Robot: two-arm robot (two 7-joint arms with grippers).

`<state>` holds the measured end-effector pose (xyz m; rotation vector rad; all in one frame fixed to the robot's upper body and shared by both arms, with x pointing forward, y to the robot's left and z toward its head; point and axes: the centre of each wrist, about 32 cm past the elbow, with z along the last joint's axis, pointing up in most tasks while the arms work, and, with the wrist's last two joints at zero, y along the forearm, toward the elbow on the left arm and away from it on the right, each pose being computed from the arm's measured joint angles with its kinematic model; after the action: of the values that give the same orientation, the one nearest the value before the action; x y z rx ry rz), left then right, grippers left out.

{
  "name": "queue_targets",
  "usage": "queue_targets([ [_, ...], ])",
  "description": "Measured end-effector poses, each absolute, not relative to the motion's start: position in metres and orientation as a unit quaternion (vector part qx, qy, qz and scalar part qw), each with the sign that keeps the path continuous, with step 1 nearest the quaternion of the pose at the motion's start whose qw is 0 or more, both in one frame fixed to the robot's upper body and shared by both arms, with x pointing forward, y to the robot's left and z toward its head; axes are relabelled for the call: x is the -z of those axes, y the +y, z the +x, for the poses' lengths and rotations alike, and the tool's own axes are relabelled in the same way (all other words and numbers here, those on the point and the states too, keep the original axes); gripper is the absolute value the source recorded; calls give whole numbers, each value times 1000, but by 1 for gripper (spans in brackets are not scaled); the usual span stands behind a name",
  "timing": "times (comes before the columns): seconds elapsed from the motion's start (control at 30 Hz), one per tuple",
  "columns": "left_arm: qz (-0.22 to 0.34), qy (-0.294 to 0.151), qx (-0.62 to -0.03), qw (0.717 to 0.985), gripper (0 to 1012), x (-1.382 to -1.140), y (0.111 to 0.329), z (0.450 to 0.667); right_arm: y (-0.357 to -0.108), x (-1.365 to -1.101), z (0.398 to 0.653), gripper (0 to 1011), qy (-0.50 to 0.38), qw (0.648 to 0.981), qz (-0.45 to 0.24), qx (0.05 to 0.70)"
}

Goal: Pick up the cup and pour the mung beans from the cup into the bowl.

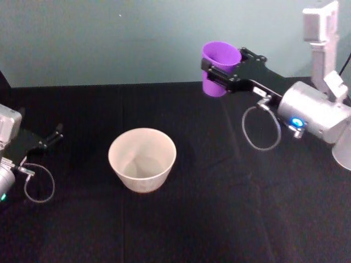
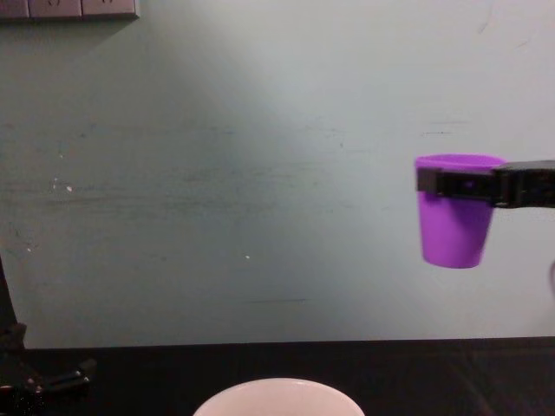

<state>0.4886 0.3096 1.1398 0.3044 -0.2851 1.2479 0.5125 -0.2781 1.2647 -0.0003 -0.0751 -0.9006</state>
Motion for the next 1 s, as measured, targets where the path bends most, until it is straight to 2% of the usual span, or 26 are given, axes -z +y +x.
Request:
queue_targets([
  [0.17,141,-132,-580,791,1000,-1140,310,489,-261,-1264,530,731,-43,900,-20,434],
  [0.37,141,-132,-580,791,1000,-1140,310,489,-245,-1260,538,731,-85,897,-52,430],
  [0.7,141,-132,-580,791,1000,-1140,310,489,-227,-1248,531,731,-260,869,-148,394],
  [1.0,142,-132,-580,791,1000,-1140,310,489,-219,-1245,524,731,-367,834,-215,351],
])
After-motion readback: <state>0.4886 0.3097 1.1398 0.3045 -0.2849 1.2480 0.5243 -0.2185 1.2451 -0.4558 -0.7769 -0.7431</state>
